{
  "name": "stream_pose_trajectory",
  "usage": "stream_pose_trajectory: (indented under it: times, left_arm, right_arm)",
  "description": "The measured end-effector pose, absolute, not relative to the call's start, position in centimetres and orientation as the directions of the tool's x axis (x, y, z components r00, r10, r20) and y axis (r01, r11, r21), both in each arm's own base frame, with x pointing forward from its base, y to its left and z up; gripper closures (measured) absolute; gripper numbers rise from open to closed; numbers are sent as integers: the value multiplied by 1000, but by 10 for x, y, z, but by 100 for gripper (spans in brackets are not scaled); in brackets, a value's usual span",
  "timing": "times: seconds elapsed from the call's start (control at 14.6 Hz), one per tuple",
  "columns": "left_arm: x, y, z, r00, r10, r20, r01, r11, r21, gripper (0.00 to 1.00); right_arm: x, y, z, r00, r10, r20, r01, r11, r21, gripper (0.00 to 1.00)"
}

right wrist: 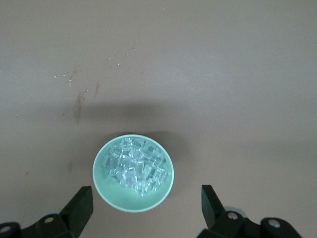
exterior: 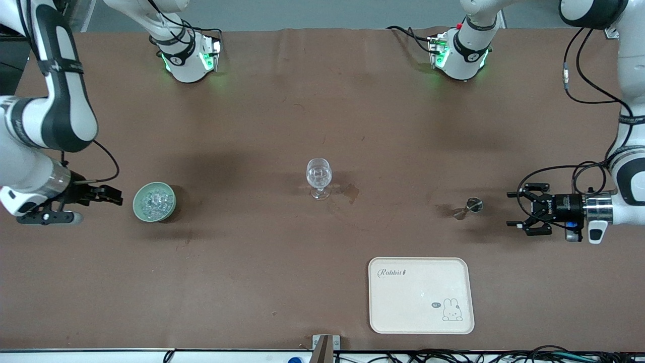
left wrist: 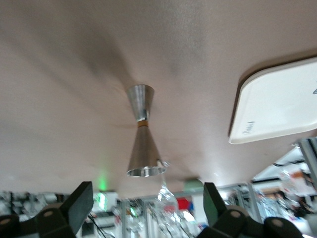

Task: Pour wine and add ice with both arms
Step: 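Grasp an ice cube with the right gripper while the left gripper grasps the jigger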

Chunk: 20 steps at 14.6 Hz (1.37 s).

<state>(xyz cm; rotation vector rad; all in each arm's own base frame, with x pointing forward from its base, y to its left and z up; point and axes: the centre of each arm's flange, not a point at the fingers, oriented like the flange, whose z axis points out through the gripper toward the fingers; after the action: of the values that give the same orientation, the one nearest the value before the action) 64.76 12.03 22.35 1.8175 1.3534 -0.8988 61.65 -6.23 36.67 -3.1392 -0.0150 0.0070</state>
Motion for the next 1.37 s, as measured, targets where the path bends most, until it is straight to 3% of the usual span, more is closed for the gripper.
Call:
stream_pose_trajectory:
  times: [0.41,1.03,1.23,1.37]
  left_arm:
    - [640,112,167,132,425,-896,983,-171,64,9]
    - [631,93,125,79,389,-918,983,-184,7,17]
    - [629,84,115,68,376,-924,982,-188,-4,19]
    - [628,82,112,63,370,-927,982,-188,-8,22]
  right_arm:
    - [595,-50,295,1000,24,12,24,-1000,2,5]
    - [577,-38,243,999,41,4,41,-999,3,12]
    - [571,-30,235,999,54,-1,54,-999,3,24]
    - [570,-27,234,998,58,-3,58,-998,3,47]
